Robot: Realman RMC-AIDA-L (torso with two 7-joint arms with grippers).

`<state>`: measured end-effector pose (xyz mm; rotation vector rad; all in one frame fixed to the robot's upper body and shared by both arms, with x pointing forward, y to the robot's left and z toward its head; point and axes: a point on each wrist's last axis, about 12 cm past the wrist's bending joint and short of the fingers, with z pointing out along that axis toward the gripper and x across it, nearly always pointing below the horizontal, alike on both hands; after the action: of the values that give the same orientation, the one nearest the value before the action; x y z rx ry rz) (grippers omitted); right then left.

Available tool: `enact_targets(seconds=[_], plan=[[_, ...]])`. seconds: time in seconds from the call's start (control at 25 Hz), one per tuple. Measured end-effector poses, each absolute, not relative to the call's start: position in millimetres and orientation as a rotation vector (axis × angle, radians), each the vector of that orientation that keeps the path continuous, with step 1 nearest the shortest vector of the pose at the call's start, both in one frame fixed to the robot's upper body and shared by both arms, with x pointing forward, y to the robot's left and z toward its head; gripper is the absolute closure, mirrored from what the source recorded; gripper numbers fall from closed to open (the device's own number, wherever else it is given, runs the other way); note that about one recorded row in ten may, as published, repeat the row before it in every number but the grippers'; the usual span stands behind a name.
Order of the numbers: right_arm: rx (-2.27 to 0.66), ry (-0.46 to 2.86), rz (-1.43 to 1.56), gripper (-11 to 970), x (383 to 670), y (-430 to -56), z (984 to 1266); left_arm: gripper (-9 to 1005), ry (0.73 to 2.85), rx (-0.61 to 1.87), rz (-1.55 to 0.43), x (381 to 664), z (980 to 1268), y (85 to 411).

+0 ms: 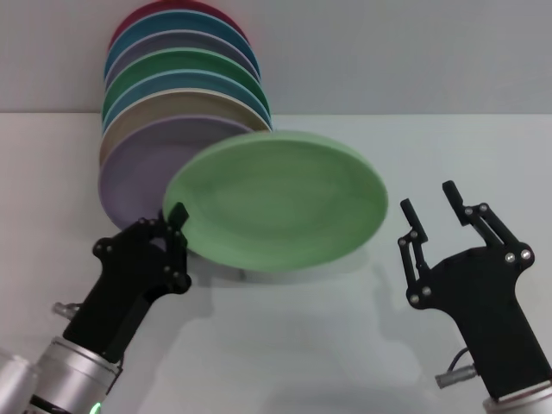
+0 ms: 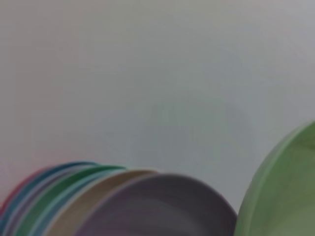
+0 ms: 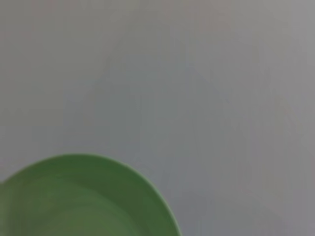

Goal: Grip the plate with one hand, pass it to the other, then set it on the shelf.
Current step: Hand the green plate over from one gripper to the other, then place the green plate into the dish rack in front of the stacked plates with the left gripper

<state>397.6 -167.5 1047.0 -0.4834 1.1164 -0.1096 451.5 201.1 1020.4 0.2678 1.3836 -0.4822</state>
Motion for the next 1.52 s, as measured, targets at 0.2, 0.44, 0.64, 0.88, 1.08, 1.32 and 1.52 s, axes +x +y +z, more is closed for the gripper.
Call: enact_targets(seconds=[0.2, 0.44, 0.64, 0.88, 1.08, 1.32, 1.52], plan=[[-0.526, 1.123, -0.089, 607, 395, -165, 1043, 951, 1.296, 0.225, -0.470, 447, 1030, 209], [-0.567, 1.152, -0.092, 606, 399, -166, 1036, 951, 1.187, 0.192, -0.421, 449, 1041, 224], [-0.579, 1.158, -0.101, 606, 401, -167, 1034, 950, 1.167, 0.194, -0.333, 457, 1043, 241], [-0.569, 1.168, -0.121, 606, 406, -170, 1034, 949, 1.190, 0.234, -0.286, 460, 1039, 254], [-0.556, 1.172, -0.150, 606, 411, -174, 1034, 948, 1.231, 0.262, -0.272, 457, 1032, 257], [-0.553, 1.174, -0.169, 606, 415, -177, 1034, 948, 1.295, 0.292, -0.257, 458, 1024, 258], [-0.556, 1.170, -0.171, 606, 418, -177, 1035, 947, 1.347, 0.310, -0.242, 461, 1018, 259]])
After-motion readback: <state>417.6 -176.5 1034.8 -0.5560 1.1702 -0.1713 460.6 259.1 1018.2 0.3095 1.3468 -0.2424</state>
